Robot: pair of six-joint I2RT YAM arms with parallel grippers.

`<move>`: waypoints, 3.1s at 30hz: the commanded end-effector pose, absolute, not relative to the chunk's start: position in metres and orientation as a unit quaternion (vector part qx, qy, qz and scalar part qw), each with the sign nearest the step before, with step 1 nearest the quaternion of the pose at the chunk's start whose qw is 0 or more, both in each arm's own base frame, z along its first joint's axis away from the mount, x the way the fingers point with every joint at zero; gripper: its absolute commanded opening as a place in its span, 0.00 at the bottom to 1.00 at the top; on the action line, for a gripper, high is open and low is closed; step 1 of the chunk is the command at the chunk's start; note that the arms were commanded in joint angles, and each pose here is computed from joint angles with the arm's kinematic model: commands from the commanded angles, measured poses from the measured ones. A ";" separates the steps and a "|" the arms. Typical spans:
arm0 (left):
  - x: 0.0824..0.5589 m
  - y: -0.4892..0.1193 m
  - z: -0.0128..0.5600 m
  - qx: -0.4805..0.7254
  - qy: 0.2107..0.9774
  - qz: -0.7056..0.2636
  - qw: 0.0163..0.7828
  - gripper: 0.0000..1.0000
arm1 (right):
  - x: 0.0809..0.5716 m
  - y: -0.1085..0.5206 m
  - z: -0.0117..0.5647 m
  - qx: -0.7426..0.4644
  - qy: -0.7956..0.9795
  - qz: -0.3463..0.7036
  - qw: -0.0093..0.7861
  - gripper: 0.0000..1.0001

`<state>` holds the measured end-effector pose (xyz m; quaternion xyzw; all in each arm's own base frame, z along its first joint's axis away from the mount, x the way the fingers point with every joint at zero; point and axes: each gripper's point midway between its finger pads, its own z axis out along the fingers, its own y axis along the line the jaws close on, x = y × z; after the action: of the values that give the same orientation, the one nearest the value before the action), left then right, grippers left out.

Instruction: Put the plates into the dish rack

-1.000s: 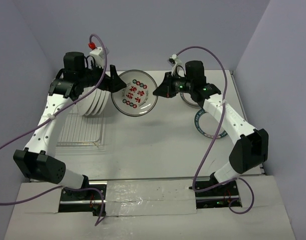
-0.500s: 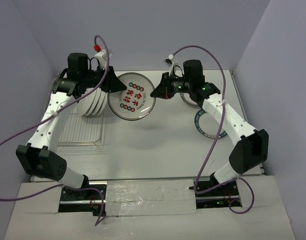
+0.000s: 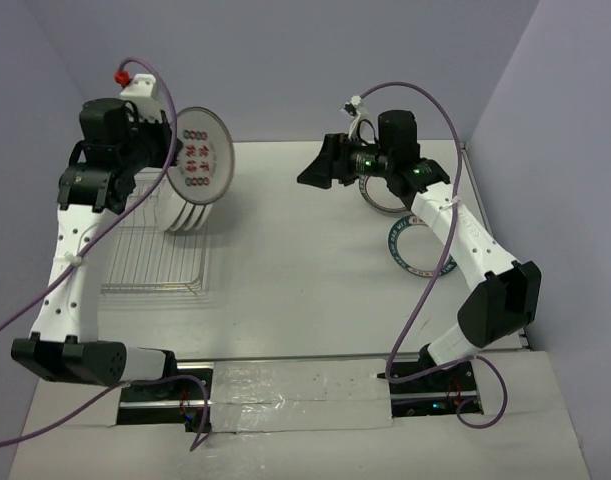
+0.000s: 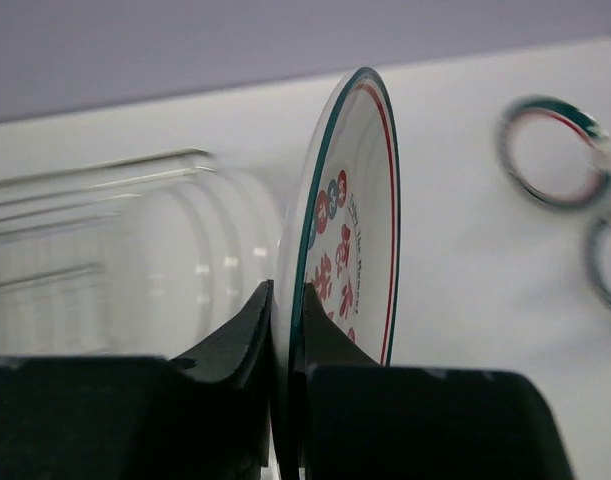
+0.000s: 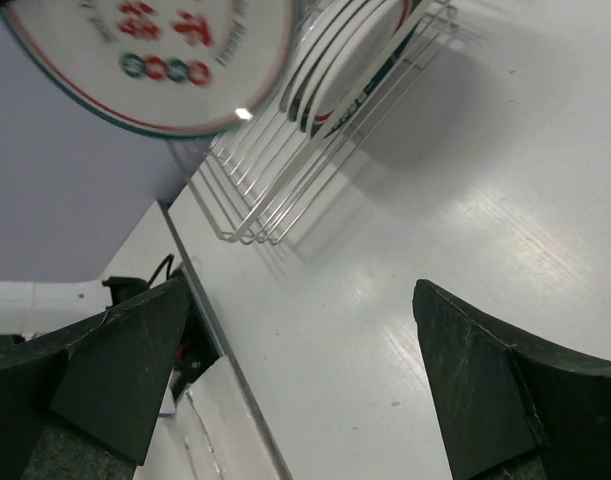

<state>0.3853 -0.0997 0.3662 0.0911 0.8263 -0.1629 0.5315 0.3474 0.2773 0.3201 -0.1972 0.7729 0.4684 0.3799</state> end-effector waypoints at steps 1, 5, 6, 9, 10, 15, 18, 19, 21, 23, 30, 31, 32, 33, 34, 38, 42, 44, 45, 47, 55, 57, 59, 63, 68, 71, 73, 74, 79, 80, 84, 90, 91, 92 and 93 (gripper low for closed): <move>0.373 -0.009 0.445 -0.006 0.767 0.059 0.639 0.00 | 0.359 0.261 0.356 -0.186 0.753 0.466 0.426 1.00; 0.373 0.035 0.427 -0.010 0.763 0.199 0.616 0.00 | 0.369 0.250 0.351 -0.179 0.758 0.455 0.432 1.00; 0.372 0.041 0.425 -0.001 0.760 0.222 0.611 0.00 | 0.377 0.247 0.345 -0.167 0.767 0.440 0.436 1.00; 0.379 0.049 0.410 0.007 0.758 0.258 0.599 0.00 | 0.382 0.241 0.335 -0.157 0.781 0.432 0.422 1.00; 0.383 0.052 0.406 0.007 0.756 0.267 0.598 0.00 | 0.384 0.238 0.331 -0.152 0.785 0.428 0.420 1.00; 0.404 0.055 0.390 0.044 0.756 0.297 0.582 0.00 | 0.386 0.232 0.319 -0.145 0.797 0.413 0.417 1.00; 0.418 0.054 0.380 0.063 0.762 0.305 0.568 0.00 | 0.390 0.227 0.314 -0.138 0.803 0.406 0.413 1.00; 0.420 0.054 0.377 0.071 0.764 0.306 0.563 0.00 | 0.391 0.225 0.313 -0.135 0.804 0.407 0.412 1.00; 0.429 0.051 0.363 0.087 0.772 0.303 0.552 0.00 | 0.393 0.223 0.310 -0.132 0.806 0.407 0.409 1.00; 0.436 0.050 0.348 0.098 0.781 0.299 0.539 0.00 | 0.393 0.223 0.309 -0.132 0.806 0.409 0.406 1.00; 0.453 0.047 0.313 0.128 0.801 0.282 0.512 0.00 | 0.391 0.223 0.301 -0.131 0.809 0.418 0.393 1.00; 0.456 0.047 0.308 0.130 0.803 0.283 0.509 0.00 | 0.391 0.223 0.302 -0.131 0.808 0.418 0.394 1.00; 0.457 0.047 0.305 0.133 0.803 0.282 0.508 0.00 | 0.390 0.223 0.301 -0.131 0.809 0.418 0.392 1.00; 0.460 0.046 0.305 0.133 0.802 0.281 0.510 0.00 | 0.390 0.223 0.300 -0.132 0.809 0.419 0.391 1.00; 0.462 0.046 0.300 0.135 0.804 0.281 0.506 0.00 | 0.390 0.222 0.299 -0.130 0.810 0.418 0.391 1.00; 0.468 0.049 0.285 0.138 0.810 0.284 0.494 0.00 | 0.388 0.222 0.294 -0.130 0.811 0.419 0.387 1.00; 0.473 0.054 0.274 0.135 0.813 0.290 0.486 0.00 | 0.387 0.221 0.291 -0.131 0.811 0.419 0.386 1.00; 0.475 0.055 0.271 0.134 0.813 0.292 0.485 0.00 | 0.386 0.220 0.291 -0.131 0.811 0.419 0.386 1.00; 0.474 0.057 0.271 0.131 0.814 0.294 0.484 0.00 | 0.387 0.220 0.289 -0.131 0.812 0.420 0.384 1.00; 0.475 0.058 0.268 0.131 0.815 0.294 0.482 0.00 | 0.387 0.220 0.288 -0.131 0.812 0.420 0.383 1.00; 0.474 0.063 0.249 0.105 0.829 0.287 0.469 0.00 | 0.390 0.221 0.287 -0.130 0.813 0.420 0.382 1.00; 0.474 0.062 0.245 0.099 0.831 0.281 0.469 0.08 | 0.390 0.220 0.287 -0.129 0.814 0.418 0.383 1.00; 0.473 0.061 0.240 0.097 0.834 0.279 0.467 0.15 | 0.390 0.219 0.286 -0.130 0.814 0.416 0.382 1.00; 0.471 0.054 0.236 0.093 0.844 0.252 0.464 0.33 | 0.392 0.218 0.286 -0.130 0.815 0.413 0.385 1.00; 0.468 0.039 0.237 0.097 0.856 0.206 0.465 0.48 | 0.394 0.217 0.286 -0.130 0.816 0.412 0.384 1.00; 0.465 0.024 0.245 0.106 0.865 0.161 0.463 0.54 | 0.396 0.215 0.285 -0.128 0.818 0.408 0.385 1.00; 0.464 0.011 0.258 0.104 0.864 0.125 0.477 0.59 | 0.398 0.213 0.284 -0.127 0.818 0.405 0.388 1.00; 0.462 0.007 0.266 0.103 0.861 0.113 0.485 0.66 | 0.399 0.212 0.283 -0.125 0.819 0.404 0.387 1.00; 0.457 -0.009 0.302 0.089 0.845 0.063 0.524 0.99 | 0.411 0.199 0.277 -0.108 0.829 0.375 0.401 1.00; 0.456 -0.013 0.307 0.081 0.843 0.050 0.530 0.99 | 0.415 0.192 0.275 -0.101 0.832 0.367 0.404 1.00; 0.451 -0.029 0.335 0.062 0.833 -0.006 0.550 0.99 | 0.434 0.167 0.262 -0.069 0.848 0.331 0.408 1.00; 0.436 -0.055 0.348 0.061 0.801 -0.079 0.590 0.99 | 0.474 0.100 0.236 -0.020 0.877 0.256 0.406 1.00; 0.436 -0.058 0.350 0.062 0.797 -0.083 0.595 0.99 | 0.480 0.090 0.231 -0.020 0.881 0.245 0.405 1.00; 0.436 -0.059 0.348 0.059 0.800 -0.085 0.591 0.99 | 0.486 0.084 0.216 -0.014 0.889 0.236 0.392 1.00; 0.439 -0.059 0.347 0.057 0.804 -0.085 0.586 0.99 | 0.495 0.052 0.217 0.013 0.892 0.215 0.398 1.00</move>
<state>0.4356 -0.0439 0.3273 0.0608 0.8252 -0.0440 0.5598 0.4749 0.1049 0.2190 -0.0122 0.8814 0.2759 0.3831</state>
